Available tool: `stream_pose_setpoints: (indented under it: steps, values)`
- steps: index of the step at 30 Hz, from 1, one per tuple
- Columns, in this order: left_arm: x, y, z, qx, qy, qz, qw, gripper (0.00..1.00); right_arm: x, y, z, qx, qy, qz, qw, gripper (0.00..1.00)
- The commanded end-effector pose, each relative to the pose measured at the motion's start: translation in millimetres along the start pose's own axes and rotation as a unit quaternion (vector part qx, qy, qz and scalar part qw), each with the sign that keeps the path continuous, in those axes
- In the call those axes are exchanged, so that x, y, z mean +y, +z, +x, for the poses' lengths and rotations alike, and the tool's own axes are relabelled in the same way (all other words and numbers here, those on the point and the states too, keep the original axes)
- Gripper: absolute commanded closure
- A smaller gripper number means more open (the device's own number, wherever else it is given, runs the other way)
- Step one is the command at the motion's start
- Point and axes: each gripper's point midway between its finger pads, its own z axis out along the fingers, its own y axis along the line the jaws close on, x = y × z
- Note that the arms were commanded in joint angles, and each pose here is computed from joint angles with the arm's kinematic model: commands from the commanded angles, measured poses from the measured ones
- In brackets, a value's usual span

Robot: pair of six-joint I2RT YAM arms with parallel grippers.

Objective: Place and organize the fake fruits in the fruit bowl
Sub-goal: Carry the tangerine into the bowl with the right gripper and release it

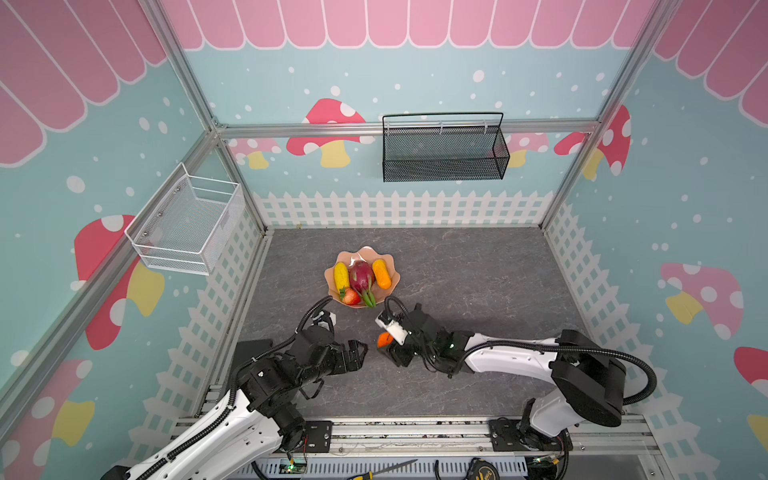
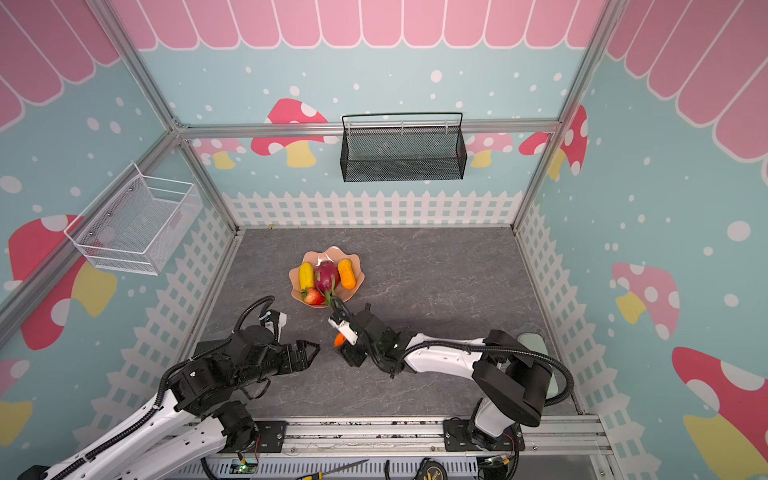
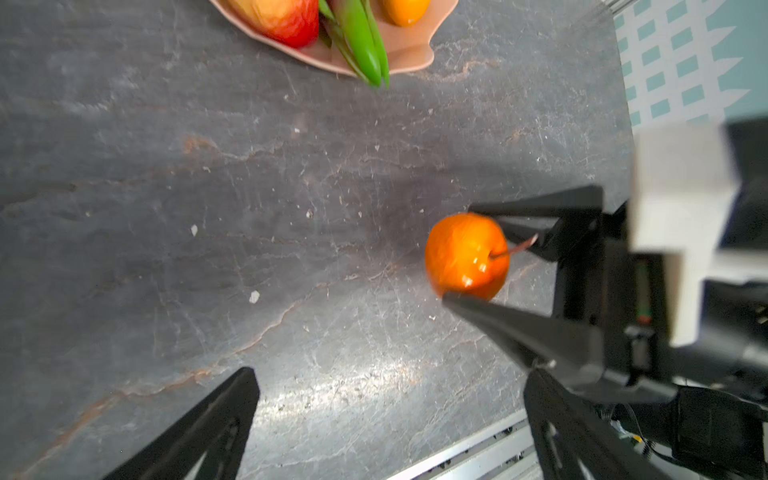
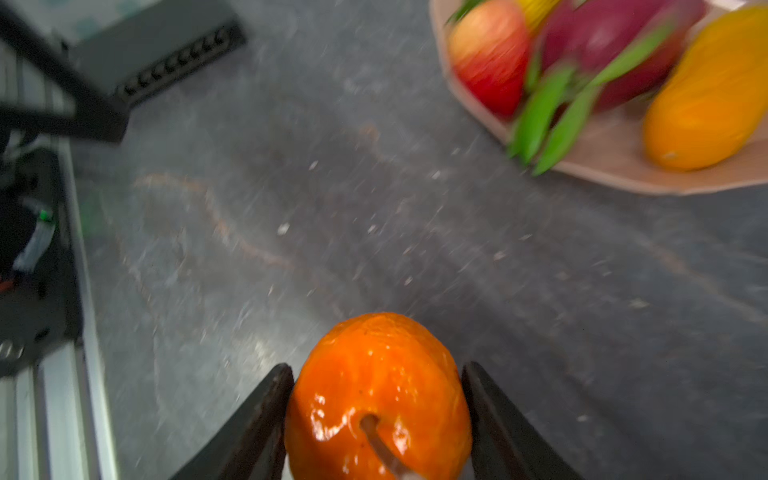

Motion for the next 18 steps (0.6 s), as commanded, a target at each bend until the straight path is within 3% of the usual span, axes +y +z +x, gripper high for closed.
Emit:
stream_pose_setpoints:
  steps: [1,5,10,18]
  values:
    - [-7.6,-0.4,-32.5,-0.048,0.027,-0.011,0.998,0.00,-41.6,-3.5,-37.7,-0.026,0.028,0.039,0.999,0.36]
    - [-16.5,10.1,-57.8,-0.055,0.011,0.018,0.998,0.00,-81.7,15.4,-68.6,-0.031,0.048,0.068,0.996,0.36]
    - [-21.2,11.7,-79.9,-0.057,0.010,0.033,0.998,0.00,-100.7,46.8,-88.0,-0.025,0.049,0.064,0.996,0.36]
    - [4.2,8.1,-89.9,-0.062,-0.011,0.018,0.998,0.00,-107.7,85.5,-74.6,0.012,0.051,0.062,0.997,0.36]
